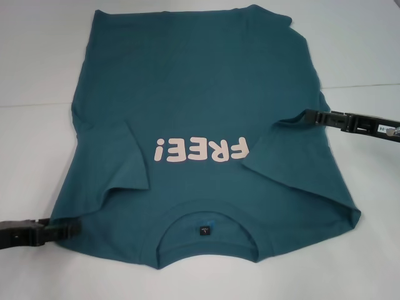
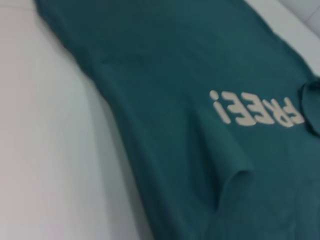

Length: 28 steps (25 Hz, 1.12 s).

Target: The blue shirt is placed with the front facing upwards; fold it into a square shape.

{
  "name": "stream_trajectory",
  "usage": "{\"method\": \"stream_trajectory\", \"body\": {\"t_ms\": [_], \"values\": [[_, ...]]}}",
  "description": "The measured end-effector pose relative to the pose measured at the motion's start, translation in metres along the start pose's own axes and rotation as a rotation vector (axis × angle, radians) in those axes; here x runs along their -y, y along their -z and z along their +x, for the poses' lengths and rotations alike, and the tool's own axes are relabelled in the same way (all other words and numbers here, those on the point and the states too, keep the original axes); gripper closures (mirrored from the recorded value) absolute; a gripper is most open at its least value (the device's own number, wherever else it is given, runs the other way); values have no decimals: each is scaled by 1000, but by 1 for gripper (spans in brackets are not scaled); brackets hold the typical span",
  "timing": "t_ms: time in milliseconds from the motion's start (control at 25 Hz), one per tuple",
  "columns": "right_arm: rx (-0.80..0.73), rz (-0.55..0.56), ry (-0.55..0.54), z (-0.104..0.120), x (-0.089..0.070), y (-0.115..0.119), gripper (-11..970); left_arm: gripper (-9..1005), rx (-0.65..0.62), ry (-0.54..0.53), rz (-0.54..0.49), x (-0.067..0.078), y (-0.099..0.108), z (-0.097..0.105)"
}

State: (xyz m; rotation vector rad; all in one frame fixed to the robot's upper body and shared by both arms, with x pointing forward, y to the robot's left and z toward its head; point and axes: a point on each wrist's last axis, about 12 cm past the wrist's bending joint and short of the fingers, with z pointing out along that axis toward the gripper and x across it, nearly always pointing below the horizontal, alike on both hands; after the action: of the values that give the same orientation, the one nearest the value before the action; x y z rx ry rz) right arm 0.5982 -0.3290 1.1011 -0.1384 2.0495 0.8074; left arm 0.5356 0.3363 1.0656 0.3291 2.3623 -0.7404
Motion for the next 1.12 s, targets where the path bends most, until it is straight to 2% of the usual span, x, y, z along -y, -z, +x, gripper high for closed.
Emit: {"method": "stream_trajectory", "body": {"t_ms": [640, 1120], "values": [[4, 7, -1, 0, 0, -1, 15, 126, -34, -14, -8, 0, -1, 2], [6, 7, -1, -1, 0, -1, 15, 128, -47, -52, 25, 9, -10, -8]]}}
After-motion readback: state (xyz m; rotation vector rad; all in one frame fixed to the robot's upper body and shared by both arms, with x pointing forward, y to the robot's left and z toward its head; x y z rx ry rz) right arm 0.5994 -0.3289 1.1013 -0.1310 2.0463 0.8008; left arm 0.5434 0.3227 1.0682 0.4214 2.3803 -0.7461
